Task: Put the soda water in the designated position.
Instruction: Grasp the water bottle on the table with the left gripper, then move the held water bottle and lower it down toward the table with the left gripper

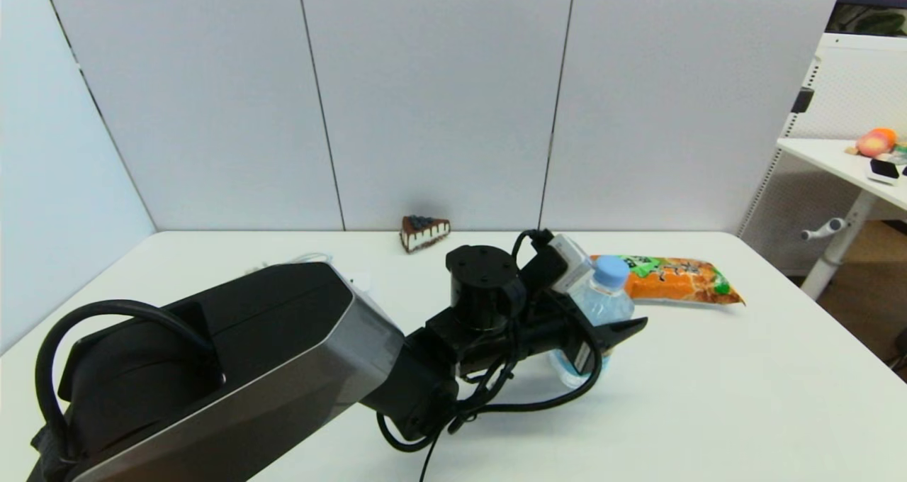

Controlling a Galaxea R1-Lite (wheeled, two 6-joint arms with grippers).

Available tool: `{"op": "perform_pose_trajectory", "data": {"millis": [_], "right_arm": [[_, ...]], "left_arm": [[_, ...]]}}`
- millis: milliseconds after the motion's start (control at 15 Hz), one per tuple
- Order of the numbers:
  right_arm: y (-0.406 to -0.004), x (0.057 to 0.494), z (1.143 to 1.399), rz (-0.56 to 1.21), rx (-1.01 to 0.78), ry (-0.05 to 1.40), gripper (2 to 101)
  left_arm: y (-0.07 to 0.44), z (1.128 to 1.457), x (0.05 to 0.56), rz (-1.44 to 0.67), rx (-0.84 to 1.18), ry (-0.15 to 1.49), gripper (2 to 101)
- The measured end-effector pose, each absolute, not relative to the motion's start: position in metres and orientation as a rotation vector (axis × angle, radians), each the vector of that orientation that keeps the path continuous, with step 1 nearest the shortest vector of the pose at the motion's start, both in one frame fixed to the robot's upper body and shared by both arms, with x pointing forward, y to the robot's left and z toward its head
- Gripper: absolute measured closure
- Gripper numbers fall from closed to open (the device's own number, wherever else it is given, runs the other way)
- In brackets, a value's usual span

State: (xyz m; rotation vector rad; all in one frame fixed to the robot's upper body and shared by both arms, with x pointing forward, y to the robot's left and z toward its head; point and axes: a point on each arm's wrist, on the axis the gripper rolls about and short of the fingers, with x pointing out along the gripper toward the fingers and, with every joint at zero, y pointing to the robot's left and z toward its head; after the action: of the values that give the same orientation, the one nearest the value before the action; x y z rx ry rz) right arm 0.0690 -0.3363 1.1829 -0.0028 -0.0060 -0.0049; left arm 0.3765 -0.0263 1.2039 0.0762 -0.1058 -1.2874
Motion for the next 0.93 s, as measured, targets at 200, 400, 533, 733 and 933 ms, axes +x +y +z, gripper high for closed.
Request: {"op": "perform_pose_trajectory", "data": {"millis": [200, 400, 533, 733, 933], "right_arm": [[-0.336, 0.069, 1.183, -0.005, -0.002, -0.006, 4.3], [-0.336, 0.069, 1.183, -0.005, -0.003, -0.005, 4.3], [-0.336, 0.069, 1.183, -0.005, -0.003, -0.005, 4.3], [-0.336, 0.069, 1.183, -0.005, -0.002, -0.005, 4.3], [-0.336, 0.069, 1.183, -0.005, -0.003, -0.006, 4.3]], "left_arm": [[-0.027, 1.203, 0.377, -1.288, 0.077, -0.103, 49.0], [-0.026, 1.205, 0.376, -1.287, 0.077, -0.105, 49.6], [-0.025, 1.211, 0.376, -1.284, 0.074, -0.119, 49.8], [-0.016, 1.226, 0.382, -1.243, 0.069, -0.152, 49.8], [0.006, 1.242, 0.396, -1.184, 0.069, -0.177, 49.9]]}}
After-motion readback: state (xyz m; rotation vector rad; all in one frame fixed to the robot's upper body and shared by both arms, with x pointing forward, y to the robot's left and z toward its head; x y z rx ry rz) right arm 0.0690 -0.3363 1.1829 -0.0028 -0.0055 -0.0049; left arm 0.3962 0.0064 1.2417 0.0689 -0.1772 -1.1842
